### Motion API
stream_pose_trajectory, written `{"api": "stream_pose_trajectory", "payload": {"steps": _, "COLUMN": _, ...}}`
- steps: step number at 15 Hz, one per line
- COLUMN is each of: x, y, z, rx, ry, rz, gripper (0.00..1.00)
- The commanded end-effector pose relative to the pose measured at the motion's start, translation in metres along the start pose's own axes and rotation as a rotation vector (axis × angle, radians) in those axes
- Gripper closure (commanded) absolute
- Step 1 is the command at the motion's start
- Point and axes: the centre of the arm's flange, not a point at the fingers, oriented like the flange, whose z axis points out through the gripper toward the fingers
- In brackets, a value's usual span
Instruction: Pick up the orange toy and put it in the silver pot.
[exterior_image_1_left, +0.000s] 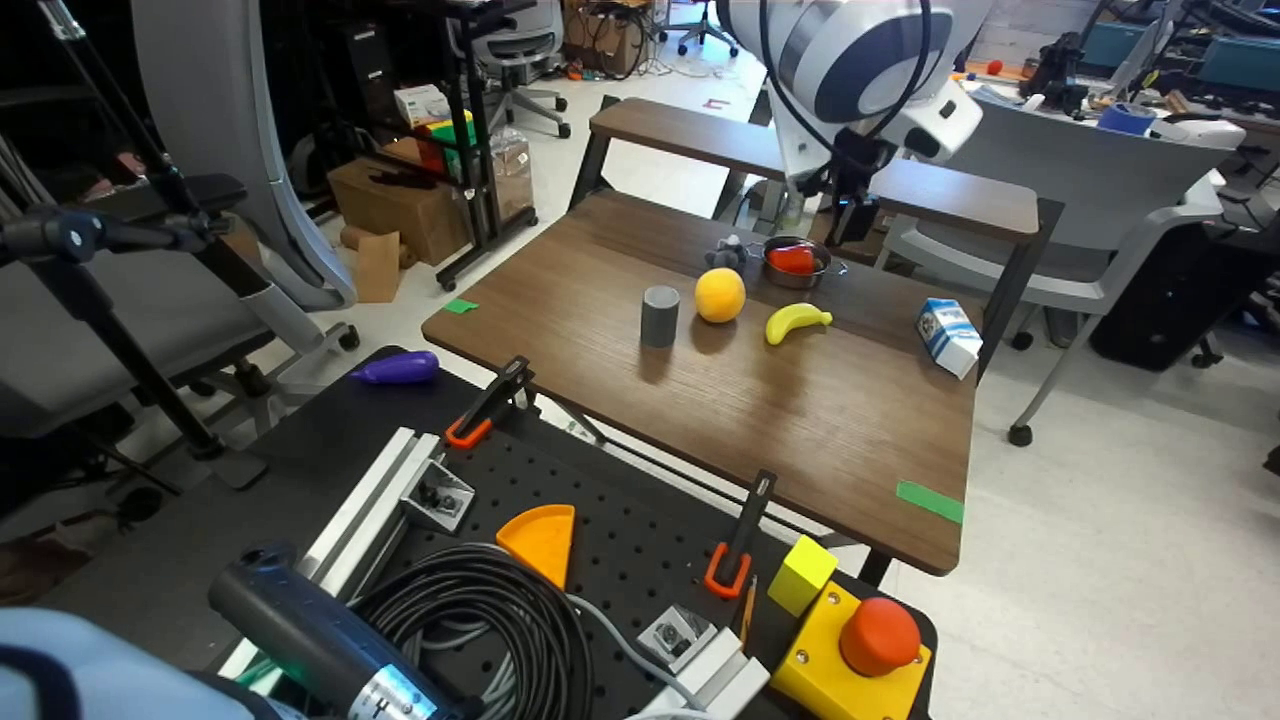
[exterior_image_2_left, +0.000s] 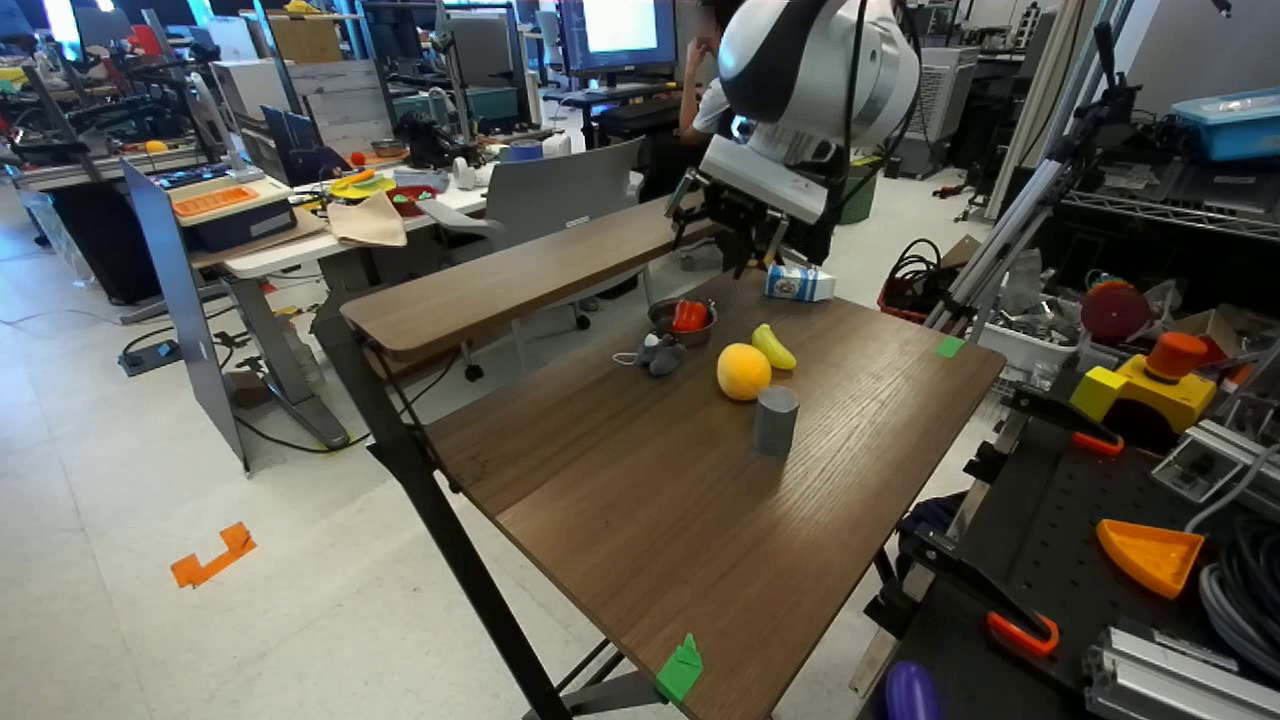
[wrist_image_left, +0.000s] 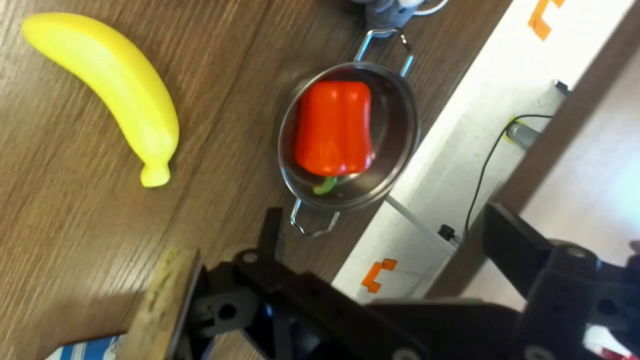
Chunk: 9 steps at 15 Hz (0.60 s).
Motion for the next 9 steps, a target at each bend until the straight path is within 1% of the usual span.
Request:
{"api": "stream_pose_trajectory", "payload": {"steps": 1, "x": -0.019, "y": 0.021, "z": -0.082, "rx": 0.014, "ry": 0.007, "rz": -0.028, "gripper": 0.0}}
{"api": "stream_pose_trajectory", "payload": {"steps": 2, "x": -0.022, "y": 0.027, "z": -0.097, "rx": 0.002, "ry": 0.006, "rz": -0.036, "gripper": 0.0}}
{"api": "stream_pose_trajectory", "payload": {"steps": 3, "x": -0.005, "y": 0.002, "z": -0.051, "rx": 0.012, "ry": 0.017, "rz": -0.018, "gripper": 0.0}}
{"api": "stream_pose_trajectory", "payload": {"steps": 4, "x": -0.007, "y": 0.005, "z": -0.063, "rx": 0.013, "ry": 0.02, "rz": -0.018, "gripper": 0.0}}
{"api": "stream_pose_trajectory", "payload": {"steps": 5, "x": -0.007, "y": 0.004, "z": -0.067, "rx": 0.016, "ry": 0.022, "rz": -0.018, "gripper": 0.0}}
{"api": "stream_pose_trajectory", "payload": {"steps": 9, "x": -0.009, "y": 0.007, "z": -0.052, "rx": 0.002, "ry": 0.009, "rz": -0.018, "gripper": 0.0}}
